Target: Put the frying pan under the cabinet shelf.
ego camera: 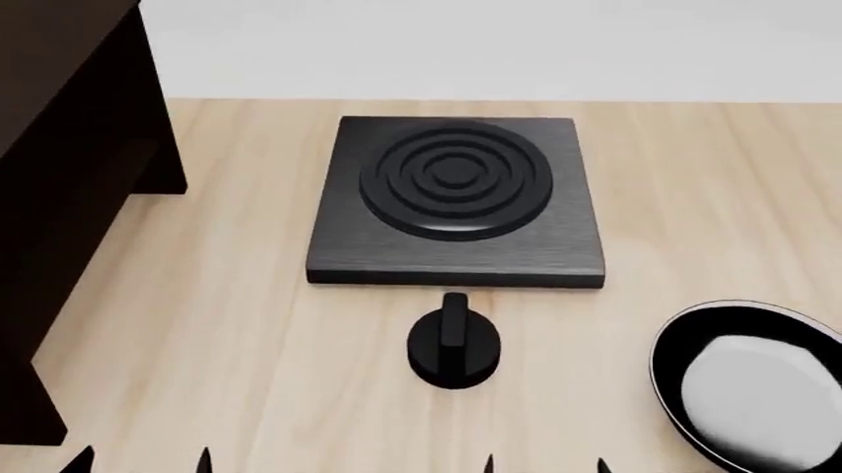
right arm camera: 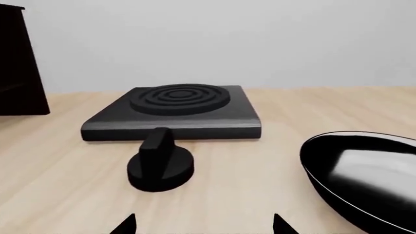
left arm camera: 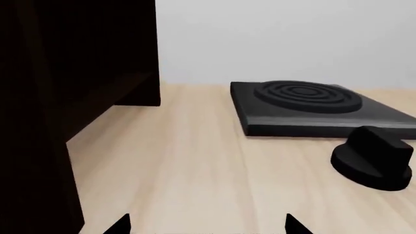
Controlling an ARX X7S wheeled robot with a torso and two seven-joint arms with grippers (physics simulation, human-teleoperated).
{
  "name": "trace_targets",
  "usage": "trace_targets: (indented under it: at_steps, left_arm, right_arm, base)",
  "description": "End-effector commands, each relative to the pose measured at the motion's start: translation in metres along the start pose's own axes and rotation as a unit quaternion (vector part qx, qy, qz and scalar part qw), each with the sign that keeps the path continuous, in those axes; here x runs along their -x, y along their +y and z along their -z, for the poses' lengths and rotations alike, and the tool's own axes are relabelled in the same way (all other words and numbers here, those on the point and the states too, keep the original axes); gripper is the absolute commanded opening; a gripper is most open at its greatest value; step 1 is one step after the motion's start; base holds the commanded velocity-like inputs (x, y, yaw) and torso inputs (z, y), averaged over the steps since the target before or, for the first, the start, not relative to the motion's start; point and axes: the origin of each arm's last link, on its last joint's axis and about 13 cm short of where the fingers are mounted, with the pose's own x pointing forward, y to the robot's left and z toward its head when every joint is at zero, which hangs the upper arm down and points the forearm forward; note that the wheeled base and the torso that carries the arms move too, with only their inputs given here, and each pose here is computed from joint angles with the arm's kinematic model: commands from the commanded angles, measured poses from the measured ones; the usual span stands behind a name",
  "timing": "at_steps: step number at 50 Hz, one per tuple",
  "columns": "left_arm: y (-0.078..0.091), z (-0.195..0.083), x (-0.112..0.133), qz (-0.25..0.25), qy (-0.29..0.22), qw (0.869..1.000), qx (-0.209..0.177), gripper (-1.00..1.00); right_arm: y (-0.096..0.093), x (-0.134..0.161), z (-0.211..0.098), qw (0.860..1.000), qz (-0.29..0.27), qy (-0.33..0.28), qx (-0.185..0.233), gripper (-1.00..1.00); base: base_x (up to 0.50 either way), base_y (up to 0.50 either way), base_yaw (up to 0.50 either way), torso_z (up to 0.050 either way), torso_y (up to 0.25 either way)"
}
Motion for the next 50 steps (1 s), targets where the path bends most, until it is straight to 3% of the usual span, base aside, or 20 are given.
trace_targets:
  at_steps: [1,5,20,23,27,38,50]
  left_arm:
    - [0.001,-0.003,0.000,-0.011,0.006,1.000,0.010,1.00]
    - [0.000,-0.001,0.000,-0.004,0.009,1.000,-0.013,1.00]
    - [-0.001,-0.001,-0.001,0.002,-0.002,1.000,0.010,1.00]
    - [-0.001,-0.002,0.000,0.003,0.000,1.000,0.010,1.00]
    - [-0.001,-0.004,0.001,0.003,0.000,1.000,0.011,1.00]
    - [-0.002,-0.006,0.002,0.005,-0.001,1.000,0.012,1.00]
    - [-0.002,-0.009,0.002,0.009,0.001,1.000,0.013,1.00]
  right_arm:
    - [0.001,0.000,0.001,1.000,-0.004,0.003,0.000,1.00]
    - [0.001,0.000,0.001,1.000,-0.004,0.002,0.001,1.00]
    - [0.001,0.000,-0.006,1.000,-0.003,-0.004,0.005,1.00]
    - [0.002,0.003,-0.019,0.999,0.008,-0.029,-0.016,1.00]
    - [0.002,0.009,-0.035,0.999,0.024,-0.019,0.014,1.00]
    - [-0.004,0.015,-0.067,0.998,0.053,-0.016,0.027,1.00]
    - [-0.029,0.030,-0.102,0.990,0.141,0.017,0.011,1.00]
  base:
    - [0.00,0.00,0.00,0.000,0.000]
    - [0.00,0.00,0.00,0.000,0.000]
    - [0.00,0.00,0.00,0.000,0.000]
    - [0.00,0.00,0.00,0.000,0.000]
    - [0.00,0.00,0.00,0.000,0.000]
    - [0.00,0.00,0.00,0.000,0.000]
    - [0.00,0.00,0.00,0.000,0.000]
